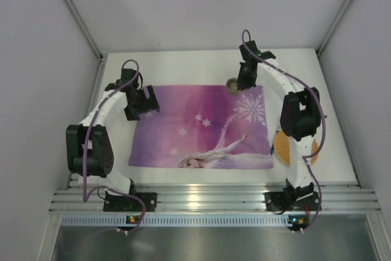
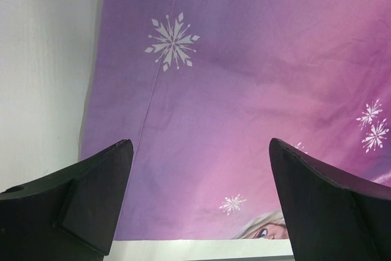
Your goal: Set the dinner table for one person
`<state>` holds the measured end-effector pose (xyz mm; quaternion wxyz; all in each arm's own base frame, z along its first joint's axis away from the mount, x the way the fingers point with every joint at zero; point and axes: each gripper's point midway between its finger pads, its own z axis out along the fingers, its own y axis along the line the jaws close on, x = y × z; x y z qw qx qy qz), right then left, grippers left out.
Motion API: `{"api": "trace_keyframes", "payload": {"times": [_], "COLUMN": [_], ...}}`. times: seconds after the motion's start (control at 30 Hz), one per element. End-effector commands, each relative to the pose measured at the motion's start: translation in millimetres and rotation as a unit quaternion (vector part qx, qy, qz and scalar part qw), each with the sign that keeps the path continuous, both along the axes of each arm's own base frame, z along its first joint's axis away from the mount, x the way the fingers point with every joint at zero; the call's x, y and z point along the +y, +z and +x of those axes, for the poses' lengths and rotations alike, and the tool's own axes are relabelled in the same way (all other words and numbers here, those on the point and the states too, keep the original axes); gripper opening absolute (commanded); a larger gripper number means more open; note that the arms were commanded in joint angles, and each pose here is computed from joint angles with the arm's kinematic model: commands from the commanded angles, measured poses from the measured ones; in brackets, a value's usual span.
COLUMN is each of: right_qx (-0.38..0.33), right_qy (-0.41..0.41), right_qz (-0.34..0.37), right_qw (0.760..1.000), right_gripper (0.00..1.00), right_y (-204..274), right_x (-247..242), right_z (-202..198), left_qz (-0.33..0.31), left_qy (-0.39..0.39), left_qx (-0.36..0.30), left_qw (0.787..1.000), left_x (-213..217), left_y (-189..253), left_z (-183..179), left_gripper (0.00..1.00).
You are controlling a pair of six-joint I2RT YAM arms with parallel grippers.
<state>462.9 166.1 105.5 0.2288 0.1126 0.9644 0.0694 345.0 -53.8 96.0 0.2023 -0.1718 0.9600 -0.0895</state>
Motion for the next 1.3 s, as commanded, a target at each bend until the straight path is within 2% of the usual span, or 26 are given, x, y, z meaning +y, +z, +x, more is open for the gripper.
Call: {"api": "trace_keyframes", "payload": {"times": [0.0,0.1,0.23,0.3,0.33,0.4,0.43,0.53,0.63,0.77,1.03,1.17,1.27], "right_qx": [0.008,0.02,0.034,0.047,0.05,0.057,0.057,0.038,-0.003,-0.02,0.037,0.058,0.067], "right_qy": [-0.026,-0.037,-0.042,-0.038,-0.038,-0.033,-0.032,-0.038,-0.057,-0.085,-0.176,-0.255,-0.283], "right_qz": [-0.003,-0.045,-0.052,-0.059,-0.061,-0.067,-0.069,-0.079,-0.077,-0.089,-0.102,-0.082,-0.076], "right_qw": [1.0,0.998,0.997,0.996,0.996,0.996,0.996,0.995,0.995,0.992,0.978,0.962,0.954], "right_gripper": [0.0,0.0,0.0,0.05,0.17,0.35,0.52,0.67,0.68,0.68,0.68,0.68,0.69], "right_y": [-13,-30,-38,-45,-47,-49,-49,-31,11,35,8,-2,-5], "right_x": [-9,-15,-19,-21,-23,-26,-28,-38,-58,-94,-175,-228,-255], "right_z": [5,-2,-14,-24,-27,-34,-35,-34,-35,-56,-123,-140,-142], "left_qz": [0.002,-0.005,-0.005,-0.007,-0.009,-0.013,-0.019,-0.026,-0.023,-0.028,-0.056,-0.063,-0.066], "left_qy": [-0.007,-0.008,-0.007,-0.008,-0.008,-0.007,-0.009,-0.013,-0.019,-0.025,-0.031,-0.035,-0.038], "left_qx": [-0.034,-0.035,-0.034,-0.033,-0.032,-0.035,-0.035,-0.037,-0.033,-0.03,-0.017,-0.015,-0.014], "left_qw": [0.999,0.999,0.999,0.999,0.999,0.999,0.999,0.999,0.999,0.999,0.998,0.997,0.997], "left_x": [2,0,0,0,-1,-2,-4,-7,-7,-9,-19,-22,-25], "left_y": [19,17,15,14,13,14,14,14,11,5,-7,-8,-8], "left_z": [2,-6,-10,-12,-13,-13,-13,-13,-15,-16,-25,-28,-30], "left_gripper": [0.98,0.99,0.98,0.98,0.98,0.98,0.99,0.99,0.98,0.99,0.98,0.98,0.98]}}
